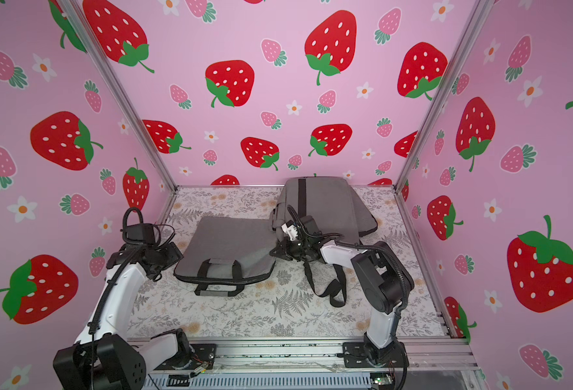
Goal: Open the zippered laptop bag and take out the laptop
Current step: Unzip the zipper on the zippered laptop bag, then open the bag flap on the zippered laptop bag.
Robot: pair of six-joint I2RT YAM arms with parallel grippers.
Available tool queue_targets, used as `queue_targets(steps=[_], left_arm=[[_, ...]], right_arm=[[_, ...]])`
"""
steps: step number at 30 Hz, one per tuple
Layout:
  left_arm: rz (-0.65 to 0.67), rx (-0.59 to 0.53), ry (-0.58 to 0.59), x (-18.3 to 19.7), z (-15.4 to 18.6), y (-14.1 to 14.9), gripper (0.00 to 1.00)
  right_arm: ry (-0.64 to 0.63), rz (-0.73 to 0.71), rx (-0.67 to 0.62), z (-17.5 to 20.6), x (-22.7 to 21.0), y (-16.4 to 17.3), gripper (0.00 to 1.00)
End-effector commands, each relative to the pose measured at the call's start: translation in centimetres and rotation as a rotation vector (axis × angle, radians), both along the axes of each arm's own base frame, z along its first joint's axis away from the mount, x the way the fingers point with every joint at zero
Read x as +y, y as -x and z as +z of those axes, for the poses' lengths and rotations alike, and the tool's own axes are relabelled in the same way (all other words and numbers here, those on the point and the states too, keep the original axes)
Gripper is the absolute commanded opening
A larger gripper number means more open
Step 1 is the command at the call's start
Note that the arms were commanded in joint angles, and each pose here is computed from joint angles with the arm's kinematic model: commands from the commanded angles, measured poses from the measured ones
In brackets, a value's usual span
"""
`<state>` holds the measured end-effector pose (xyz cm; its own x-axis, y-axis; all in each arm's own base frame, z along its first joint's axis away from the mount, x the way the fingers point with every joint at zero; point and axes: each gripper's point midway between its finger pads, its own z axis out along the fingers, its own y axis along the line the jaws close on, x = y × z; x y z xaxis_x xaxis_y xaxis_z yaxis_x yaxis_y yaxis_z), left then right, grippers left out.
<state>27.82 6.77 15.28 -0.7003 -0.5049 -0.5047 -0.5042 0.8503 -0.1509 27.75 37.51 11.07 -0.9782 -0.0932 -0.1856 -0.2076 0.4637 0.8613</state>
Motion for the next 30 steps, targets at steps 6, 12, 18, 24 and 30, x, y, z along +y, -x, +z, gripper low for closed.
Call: queue_targets(steps=[6,12,18,24,30], left_arm=[[-0.519,-0.114,-0.205,-8.4,3.0,-2.1,0.81],[-0.885,-0.13,-0.305,-13.6,1.8,-1.6,0.81],[-1.133,0.005,-0.463,-15.0,-1.4,0.1,0.82],[-1.295,0.062,-0.586,-15.7,-3.9,0.3,0.82],[-1.398,0.081,-0.696,-16.0,-6.0,-0.7,0.82]], right_arm=[[-0.053,0.001,-0.101,3.6,1.9,-2.5,0.0],[-0.027,0.004,-0.128,3.6,2.8,-3.9,0.0],[-0.026,0.002,-0.136,3.8,3.5,-5.0,0.0],[-0.035,0.003,-0.131,4.0,4.2,-6.0,0.0],[-0.055,0.002,-0.126,4.7,4.6,-6.5,0.0]])
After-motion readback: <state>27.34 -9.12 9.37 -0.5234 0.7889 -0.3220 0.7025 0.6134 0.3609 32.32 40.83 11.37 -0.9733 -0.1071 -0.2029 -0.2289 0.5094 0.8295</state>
